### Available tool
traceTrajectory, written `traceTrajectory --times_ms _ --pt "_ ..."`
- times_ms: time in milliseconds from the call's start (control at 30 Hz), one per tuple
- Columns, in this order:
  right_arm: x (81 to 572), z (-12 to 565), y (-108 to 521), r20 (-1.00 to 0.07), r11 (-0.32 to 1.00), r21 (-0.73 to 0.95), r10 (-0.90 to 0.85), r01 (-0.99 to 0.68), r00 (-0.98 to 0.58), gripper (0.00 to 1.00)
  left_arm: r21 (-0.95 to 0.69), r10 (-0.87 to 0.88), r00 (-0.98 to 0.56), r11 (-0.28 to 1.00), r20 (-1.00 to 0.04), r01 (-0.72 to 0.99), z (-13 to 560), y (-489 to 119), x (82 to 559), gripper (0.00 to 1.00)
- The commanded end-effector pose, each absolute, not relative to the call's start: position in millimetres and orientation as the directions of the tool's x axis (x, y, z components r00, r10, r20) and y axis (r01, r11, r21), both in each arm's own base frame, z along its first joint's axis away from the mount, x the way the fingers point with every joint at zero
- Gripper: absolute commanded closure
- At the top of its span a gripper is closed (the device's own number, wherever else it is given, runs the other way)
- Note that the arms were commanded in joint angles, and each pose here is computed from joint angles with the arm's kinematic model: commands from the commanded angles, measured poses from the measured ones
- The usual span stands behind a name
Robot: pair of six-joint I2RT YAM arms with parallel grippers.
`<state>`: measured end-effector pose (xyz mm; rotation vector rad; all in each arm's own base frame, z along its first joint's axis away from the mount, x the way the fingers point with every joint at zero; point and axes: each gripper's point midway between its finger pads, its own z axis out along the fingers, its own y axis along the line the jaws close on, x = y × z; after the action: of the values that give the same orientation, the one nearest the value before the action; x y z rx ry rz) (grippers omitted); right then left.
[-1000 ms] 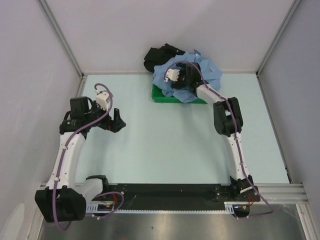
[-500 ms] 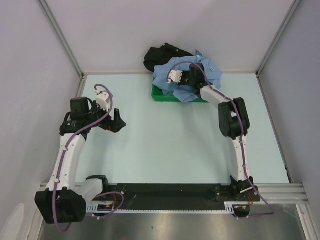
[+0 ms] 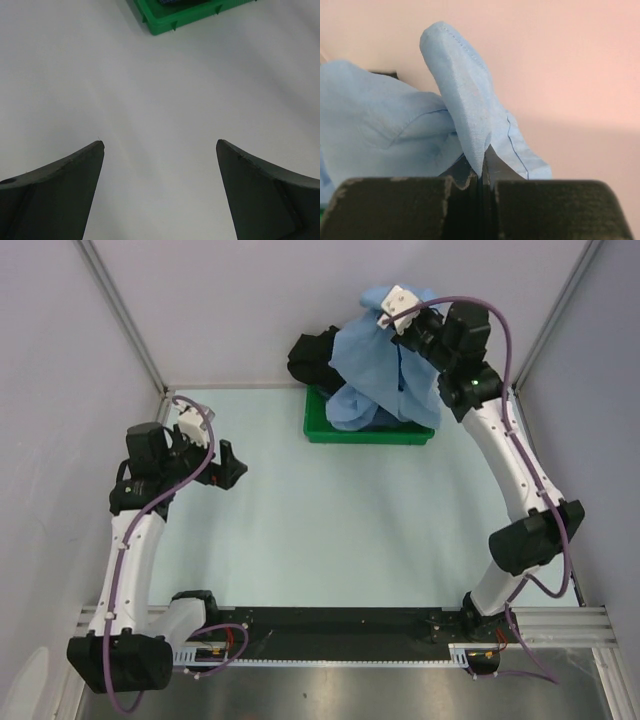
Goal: Fold and stack the long sleeve shirts
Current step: Move the shirt to the center of the board
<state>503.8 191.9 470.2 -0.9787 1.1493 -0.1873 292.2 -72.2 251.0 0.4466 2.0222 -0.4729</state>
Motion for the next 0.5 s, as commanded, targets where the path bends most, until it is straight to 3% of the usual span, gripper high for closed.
traceTrajectory --times_ms 0,267,367,467 --pt "437 568 200 -0.735 0.7 -0.636 -0.419 -0.325 0.534 1.0 -0.13 0.074 -0.37 0.858 -0.926 0.497 294 -76 297 0.01" --pt "373 682 213 -0.704 0.825 -0.499 -0.206 -0.267 0.679 1.0 -0.144 0.042 -0.339 0.851 -0.94 0.505 314 -81 297 0.01" --pt "365 695 207 -0.707 0.85 -0.458 -0.169 -0.262 0.687 1.0 -0.143 0.047 -0.335 0.841 -0.941 0.521 315 -83 298 0.01" --pt "378 668 182 -0.764 0.86 -0.431 -0.187 -0.274 0.617 1.0 -0.13 0.081 -0.327 0.809 -0.942 0.574 311 -90 293 0.01"
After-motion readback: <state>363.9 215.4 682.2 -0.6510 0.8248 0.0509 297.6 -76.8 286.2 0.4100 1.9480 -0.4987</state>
